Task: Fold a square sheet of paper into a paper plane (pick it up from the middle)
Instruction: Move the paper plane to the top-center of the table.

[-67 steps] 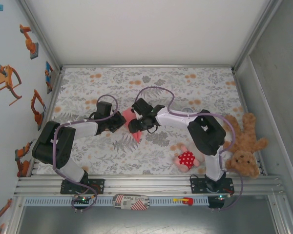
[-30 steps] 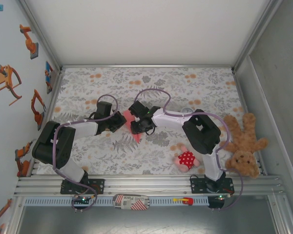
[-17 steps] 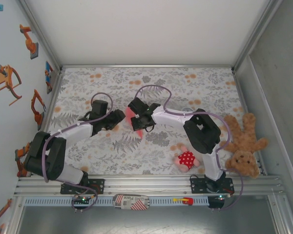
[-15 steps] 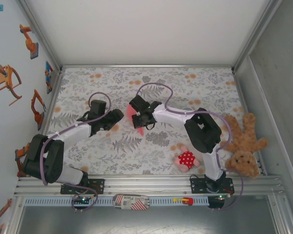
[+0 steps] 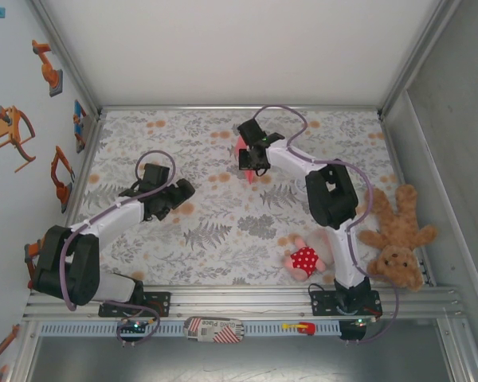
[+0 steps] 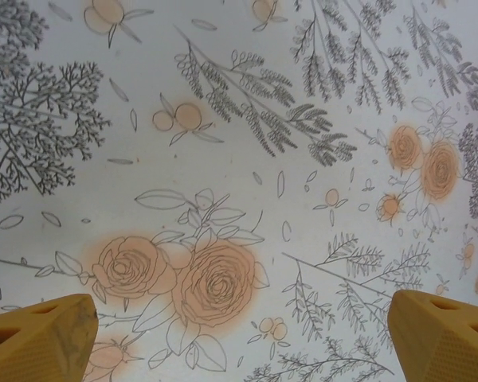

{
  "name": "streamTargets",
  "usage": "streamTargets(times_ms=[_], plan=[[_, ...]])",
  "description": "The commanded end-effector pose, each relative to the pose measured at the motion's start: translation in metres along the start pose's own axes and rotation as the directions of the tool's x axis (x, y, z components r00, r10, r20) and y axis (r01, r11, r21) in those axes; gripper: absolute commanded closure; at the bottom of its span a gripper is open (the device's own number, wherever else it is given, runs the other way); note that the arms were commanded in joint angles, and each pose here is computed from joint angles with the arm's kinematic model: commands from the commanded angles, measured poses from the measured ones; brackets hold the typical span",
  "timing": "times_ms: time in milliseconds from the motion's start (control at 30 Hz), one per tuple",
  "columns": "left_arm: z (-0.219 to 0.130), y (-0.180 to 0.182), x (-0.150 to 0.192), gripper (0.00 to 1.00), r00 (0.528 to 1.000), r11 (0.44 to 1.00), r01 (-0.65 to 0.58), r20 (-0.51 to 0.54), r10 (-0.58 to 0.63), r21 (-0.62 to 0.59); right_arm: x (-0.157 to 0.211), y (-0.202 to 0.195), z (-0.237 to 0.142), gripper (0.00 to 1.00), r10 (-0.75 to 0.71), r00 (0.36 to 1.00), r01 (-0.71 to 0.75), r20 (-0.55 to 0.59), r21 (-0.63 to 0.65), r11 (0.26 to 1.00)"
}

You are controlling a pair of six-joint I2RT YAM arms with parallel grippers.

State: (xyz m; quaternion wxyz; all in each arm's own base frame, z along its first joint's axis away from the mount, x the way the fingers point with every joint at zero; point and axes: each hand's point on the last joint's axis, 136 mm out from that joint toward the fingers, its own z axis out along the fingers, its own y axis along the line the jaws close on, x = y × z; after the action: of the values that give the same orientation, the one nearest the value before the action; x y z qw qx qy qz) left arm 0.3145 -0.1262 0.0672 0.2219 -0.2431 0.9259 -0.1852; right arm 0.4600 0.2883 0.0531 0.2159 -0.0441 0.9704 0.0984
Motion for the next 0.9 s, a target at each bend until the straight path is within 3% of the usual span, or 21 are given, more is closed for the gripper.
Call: streamTargets(times_ms=[0, 367, 867], plan=[[-0.002, -0.002, -0.007, 0.06, 1.000, 0.999, -0.027, -0.002, 0.027, -0.033, -0.010, -0.011, 0.004, 0.94, -0.008, 1.000, 0.008, 0.002, 0.037, 0.999], [-0.002, -0.007, -0.012, 0.05, 1.000, 0.999, -0.022, -0.009, 0.022, -0.047, -0.001, -0.026, 0.028, 0.79, -0.054, 0.997, 0.058, -0.057, 0.068, 0.996], [-0.003, -0.006, -0.012, 0.05, 1.000, 0.998, -0.023, -0.015, 0.022, -0.057, 0.015, -0.043, 0.049, 0.72, -0.026, 0.993, 0.043, -0.117, 0.149, 0.988]])
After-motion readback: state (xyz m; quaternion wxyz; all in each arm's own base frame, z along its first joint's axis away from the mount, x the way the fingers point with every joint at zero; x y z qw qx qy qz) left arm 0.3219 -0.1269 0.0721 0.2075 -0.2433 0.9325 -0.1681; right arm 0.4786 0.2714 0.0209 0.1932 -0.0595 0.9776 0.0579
